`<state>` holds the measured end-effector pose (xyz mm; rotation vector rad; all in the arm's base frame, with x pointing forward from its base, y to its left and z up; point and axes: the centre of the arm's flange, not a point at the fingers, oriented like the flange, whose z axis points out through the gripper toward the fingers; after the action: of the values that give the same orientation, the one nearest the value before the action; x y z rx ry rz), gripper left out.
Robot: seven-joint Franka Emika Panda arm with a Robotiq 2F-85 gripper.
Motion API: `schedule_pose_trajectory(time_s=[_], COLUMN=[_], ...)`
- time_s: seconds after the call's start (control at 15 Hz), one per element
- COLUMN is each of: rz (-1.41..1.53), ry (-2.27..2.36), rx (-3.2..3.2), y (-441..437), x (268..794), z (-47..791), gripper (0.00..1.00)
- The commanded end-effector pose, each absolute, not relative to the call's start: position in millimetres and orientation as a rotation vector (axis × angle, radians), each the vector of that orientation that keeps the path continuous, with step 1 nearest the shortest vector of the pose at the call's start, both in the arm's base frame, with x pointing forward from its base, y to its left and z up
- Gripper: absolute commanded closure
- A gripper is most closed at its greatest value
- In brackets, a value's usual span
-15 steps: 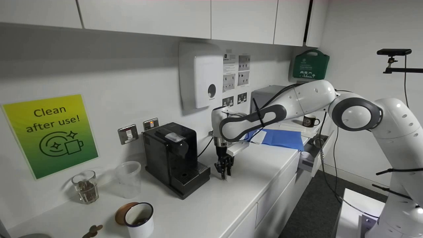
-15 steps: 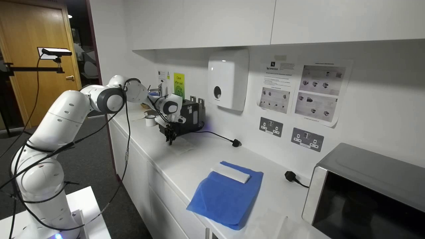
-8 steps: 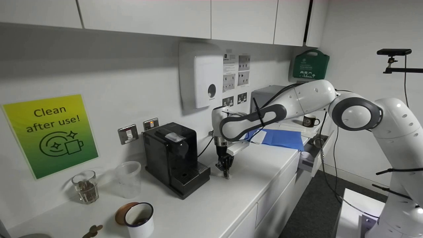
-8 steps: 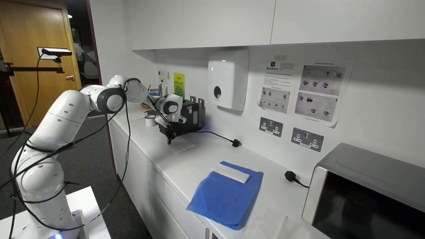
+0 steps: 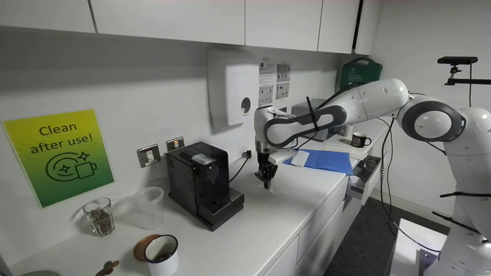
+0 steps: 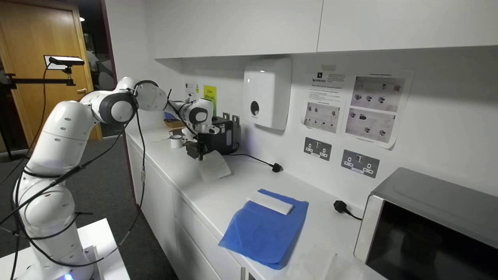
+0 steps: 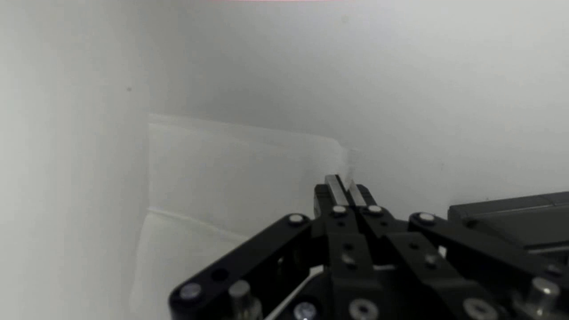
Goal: Pick up the napkin from the counter and put it on the blue cloth
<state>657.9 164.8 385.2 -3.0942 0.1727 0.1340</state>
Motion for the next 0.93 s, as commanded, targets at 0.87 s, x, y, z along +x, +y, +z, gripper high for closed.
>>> schedule_pose_trajectory(time_s=[0.87], rz=[0.349], ry=[0.461], rx=[-3.163], y=[48.7], x=[557.0], z=[465.4], gripper=[1.0])
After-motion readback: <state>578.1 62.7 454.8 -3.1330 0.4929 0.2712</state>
